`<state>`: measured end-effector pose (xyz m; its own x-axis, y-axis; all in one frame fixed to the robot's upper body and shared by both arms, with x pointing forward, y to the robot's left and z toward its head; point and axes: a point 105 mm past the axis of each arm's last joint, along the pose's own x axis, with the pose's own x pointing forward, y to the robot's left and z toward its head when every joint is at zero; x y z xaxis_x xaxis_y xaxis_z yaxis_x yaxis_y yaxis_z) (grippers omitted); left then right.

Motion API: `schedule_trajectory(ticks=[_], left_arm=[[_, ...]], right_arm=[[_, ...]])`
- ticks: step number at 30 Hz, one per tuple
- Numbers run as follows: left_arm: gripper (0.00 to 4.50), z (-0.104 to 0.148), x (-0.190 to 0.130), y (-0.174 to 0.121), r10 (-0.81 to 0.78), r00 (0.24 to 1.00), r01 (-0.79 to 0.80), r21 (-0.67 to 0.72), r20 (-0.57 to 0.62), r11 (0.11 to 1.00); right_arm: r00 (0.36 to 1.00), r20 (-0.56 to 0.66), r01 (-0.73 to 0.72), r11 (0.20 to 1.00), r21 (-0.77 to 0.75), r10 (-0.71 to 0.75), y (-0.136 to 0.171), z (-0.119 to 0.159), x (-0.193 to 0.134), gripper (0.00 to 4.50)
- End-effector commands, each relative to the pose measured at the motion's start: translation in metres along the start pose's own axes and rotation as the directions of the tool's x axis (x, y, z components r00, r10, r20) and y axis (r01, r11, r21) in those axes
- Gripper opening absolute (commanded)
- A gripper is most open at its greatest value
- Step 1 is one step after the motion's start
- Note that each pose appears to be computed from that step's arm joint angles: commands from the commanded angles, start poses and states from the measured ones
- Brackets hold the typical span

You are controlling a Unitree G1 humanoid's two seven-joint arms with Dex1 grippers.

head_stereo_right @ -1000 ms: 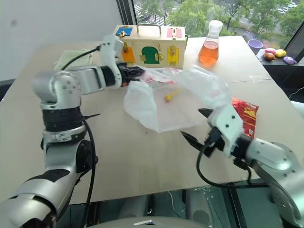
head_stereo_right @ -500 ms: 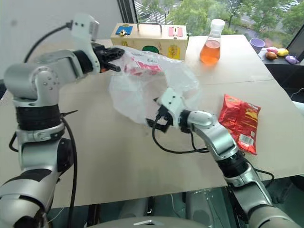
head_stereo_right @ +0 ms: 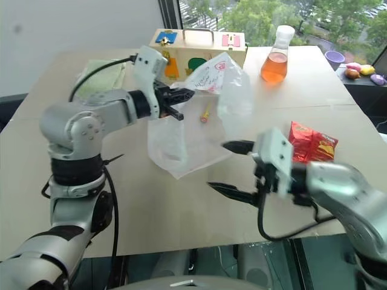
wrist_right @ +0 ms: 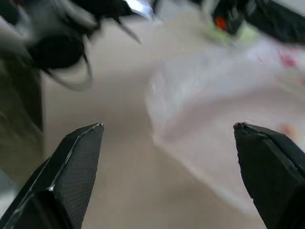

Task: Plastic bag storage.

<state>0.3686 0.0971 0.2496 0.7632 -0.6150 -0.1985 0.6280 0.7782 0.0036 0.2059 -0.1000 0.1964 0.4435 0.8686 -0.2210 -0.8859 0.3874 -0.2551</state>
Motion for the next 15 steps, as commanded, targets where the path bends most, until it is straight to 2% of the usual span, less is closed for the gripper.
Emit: schedule_trajectory(ticks=[1,2,5,7,9,12,15], left_arm=[[0.0,0.013,0.004,0.012,0.042,0.998,-0.043,0.032,0.05,0.999],[0.0,0.013,0.006,0.015,0.048,0.998,-0.049,0.03,0.05,0.998],[0.0,0.013,0.011,0.017,0.048,0.998,-0.05,0.04,0.052,0.998],[0.0,0.013,0.013,0.016,0.042,0.998,-0.045,0.049,0.052,0.998],[0.0,0.012,0.014,0.015,0.035,0.998,-0.039,0.06,0.051,0.997],[0.0,0.013,0.015,0.014,0.031,0.998,-0.034,0.063,0.053,0.997],[0.0,0.015,0.015,0.013,0.032,0.998,-0.035,0.062,0.059,0.997]], right_arm=[[0.927,-0.241,0.237,0.947,-0.217,-0.287,-0.012,-0.032,-0.034,4.41],[0.895,-0.288,0.279,0.931,-0.235,-0.341,-0.014,-0.043,-0.042,4.41],[0.736,-0.393,0.42,0.827,-0.374,-0.551,-0.026,-0.077,-0.067,4.41],[0.653,-0.394,0.501,0.759,-0.415,-0.646,-0.032,-0.091,-0.075,4.41],[0.581,-0.393,0.518,0.696,-0.497,-0.713,-0.038,-0.106,-0.078,4.41],[0.505,-0.389,0.531,0.632,-0.564,-0.771,-0.043,-0.128,-0.077,4.41],[0.469,-0.404,0.525,0.616,-0.587,-0.785,-0.041,-0.15,-0.071,4.41]])
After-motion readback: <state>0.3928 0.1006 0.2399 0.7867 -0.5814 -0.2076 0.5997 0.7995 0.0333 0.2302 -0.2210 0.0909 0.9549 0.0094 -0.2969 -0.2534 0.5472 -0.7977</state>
